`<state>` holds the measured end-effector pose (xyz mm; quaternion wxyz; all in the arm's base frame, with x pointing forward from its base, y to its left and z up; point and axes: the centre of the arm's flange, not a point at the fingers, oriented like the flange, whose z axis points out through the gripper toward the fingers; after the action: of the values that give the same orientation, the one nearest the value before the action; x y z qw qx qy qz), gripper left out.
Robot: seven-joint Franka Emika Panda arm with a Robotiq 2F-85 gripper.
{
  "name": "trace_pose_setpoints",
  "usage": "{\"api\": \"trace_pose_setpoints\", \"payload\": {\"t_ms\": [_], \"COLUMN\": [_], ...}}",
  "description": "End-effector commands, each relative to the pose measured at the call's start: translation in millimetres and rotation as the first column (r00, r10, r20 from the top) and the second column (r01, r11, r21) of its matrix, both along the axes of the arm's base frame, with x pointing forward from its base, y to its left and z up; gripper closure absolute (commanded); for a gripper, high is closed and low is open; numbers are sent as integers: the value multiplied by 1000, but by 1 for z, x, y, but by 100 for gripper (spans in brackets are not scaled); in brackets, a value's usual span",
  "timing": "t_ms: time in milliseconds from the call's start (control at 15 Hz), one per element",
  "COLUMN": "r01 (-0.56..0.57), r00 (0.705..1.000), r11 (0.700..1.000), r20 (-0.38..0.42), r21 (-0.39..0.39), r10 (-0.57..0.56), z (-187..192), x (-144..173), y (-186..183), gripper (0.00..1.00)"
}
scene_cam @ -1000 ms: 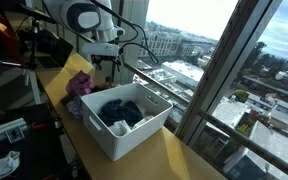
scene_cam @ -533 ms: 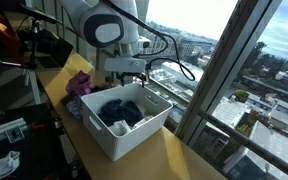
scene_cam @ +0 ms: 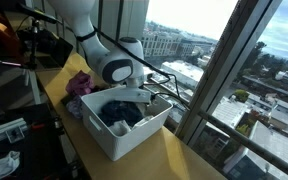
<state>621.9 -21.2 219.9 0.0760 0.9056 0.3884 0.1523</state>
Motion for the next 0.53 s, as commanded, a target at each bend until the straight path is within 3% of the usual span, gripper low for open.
{"api": "trace_pose_setpoints", "payload": {"t_ms": [0,200,467], "r01": [-22,-40,-30], "r00": [1000,999,997], "r11": [998,994,993], "r20": [-2,-30,-71], "r21": [-62,-102,-116], "r10": [22,37,22], "z": [-59,-100,-137], "x": [58,73,60], "y": [-6,-13,-19], "gripper": [0,0,0]}}
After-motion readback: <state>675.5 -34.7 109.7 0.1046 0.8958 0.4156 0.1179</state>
